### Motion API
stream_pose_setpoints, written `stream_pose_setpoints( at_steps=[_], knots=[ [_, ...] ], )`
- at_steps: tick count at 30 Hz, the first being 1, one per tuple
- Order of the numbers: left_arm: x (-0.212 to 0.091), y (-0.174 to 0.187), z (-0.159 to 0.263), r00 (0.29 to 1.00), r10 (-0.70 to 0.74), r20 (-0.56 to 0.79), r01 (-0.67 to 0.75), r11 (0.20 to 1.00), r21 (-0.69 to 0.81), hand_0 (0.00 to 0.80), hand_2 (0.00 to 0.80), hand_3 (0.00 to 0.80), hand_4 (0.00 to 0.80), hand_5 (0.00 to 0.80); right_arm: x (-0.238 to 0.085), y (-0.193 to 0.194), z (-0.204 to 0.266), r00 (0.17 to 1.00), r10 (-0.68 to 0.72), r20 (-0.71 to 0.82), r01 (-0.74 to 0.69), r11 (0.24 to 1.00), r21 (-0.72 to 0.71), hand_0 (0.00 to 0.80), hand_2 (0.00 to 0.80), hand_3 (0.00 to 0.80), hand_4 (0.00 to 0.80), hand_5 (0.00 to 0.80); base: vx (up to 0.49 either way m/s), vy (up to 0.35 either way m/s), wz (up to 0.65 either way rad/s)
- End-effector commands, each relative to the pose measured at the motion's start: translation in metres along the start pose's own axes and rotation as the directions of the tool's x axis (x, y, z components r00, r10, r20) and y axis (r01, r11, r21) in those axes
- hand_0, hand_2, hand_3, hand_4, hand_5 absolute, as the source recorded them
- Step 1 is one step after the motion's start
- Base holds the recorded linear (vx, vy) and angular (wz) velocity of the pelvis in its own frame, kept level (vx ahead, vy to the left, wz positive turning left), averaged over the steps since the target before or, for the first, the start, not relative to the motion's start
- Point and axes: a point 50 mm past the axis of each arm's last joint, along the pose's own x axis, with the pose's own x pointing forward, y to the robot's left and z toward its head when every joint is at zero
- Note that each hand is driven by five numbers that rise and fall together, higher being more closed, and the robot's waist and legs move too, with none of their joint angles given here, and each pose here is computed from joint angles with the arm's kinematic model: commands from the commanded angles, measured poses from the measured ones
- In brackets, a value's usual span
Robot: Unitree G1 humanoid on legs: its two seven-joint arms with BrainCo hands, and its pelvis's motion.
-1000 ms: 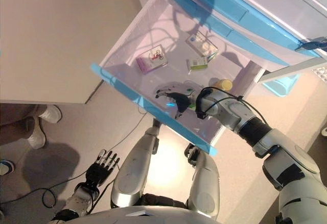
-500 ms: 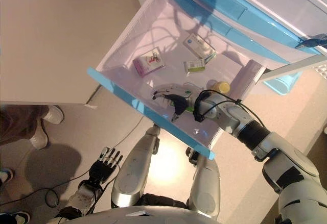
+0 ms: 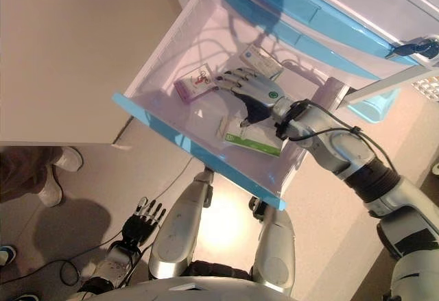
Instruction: Open the drawer and pick up the medicine
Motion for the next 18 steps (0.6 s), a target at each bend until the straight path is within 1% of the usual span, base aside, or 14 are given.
stream_pose_setpoints(
  at_steps=[1, 3, 8, 18],
  knots=[
    [-0.017, 0.019, -0.004, 0.998, 0.058, 0.011, -0.058, 0.998, 0.008, 0.0, 0.0, 0.0, 0.0, 0.0, 0.003, -0.041, 0.009, 0.989, -0.139, 0.049, 0.143, 0.985, -0.098, 0.0, 0.0, 0.0, 0.0, 0.0, 0.0, 0.0, 0.0],
    [-0.016, 0.018, -0.001, 0.998, 0.063, 0.011, -0.063, 0.998, 0.01, 0.0, 0.0, 0.0, 0.0, 0.0, 0.004, -0.046, 0.003, 0.992, -0.125, 0.012, 0.126, 0.984, -0.126, 0.0, 0.0, 0.0, 0.0, 0.0, 0.009, -0.002, -0.02],
    [-0.018, 0.021, 0.002, 0.997, 0.073, 0.012, -0.073, 0.997, 0.013, 0.0, 0.0, 0.0, 0.0, 0.0, 0.009, -0.044, -0.012, 0.994, -0.081, -0.069, 0.074, 0.992, -0.1, 0.0, 0.0, 0.0, 0.0, 0.0, 0.014, 0.0, -0.03],
    [-0.014, 0.02, 0.007, 0.997, 0.072, -0.001, -0.072, 0.997, 0.035, 0.0, 0.0, 0.0, 0.0, 0.0, 0.023, -0.008, -0.043, 0.978, 0.025, -0.208, -0.037, 0.998, -0.052, 0.0, 0.0, 0.0, 0.0, 0.0, 0.004, -0.001, 0.01]
  ],
)
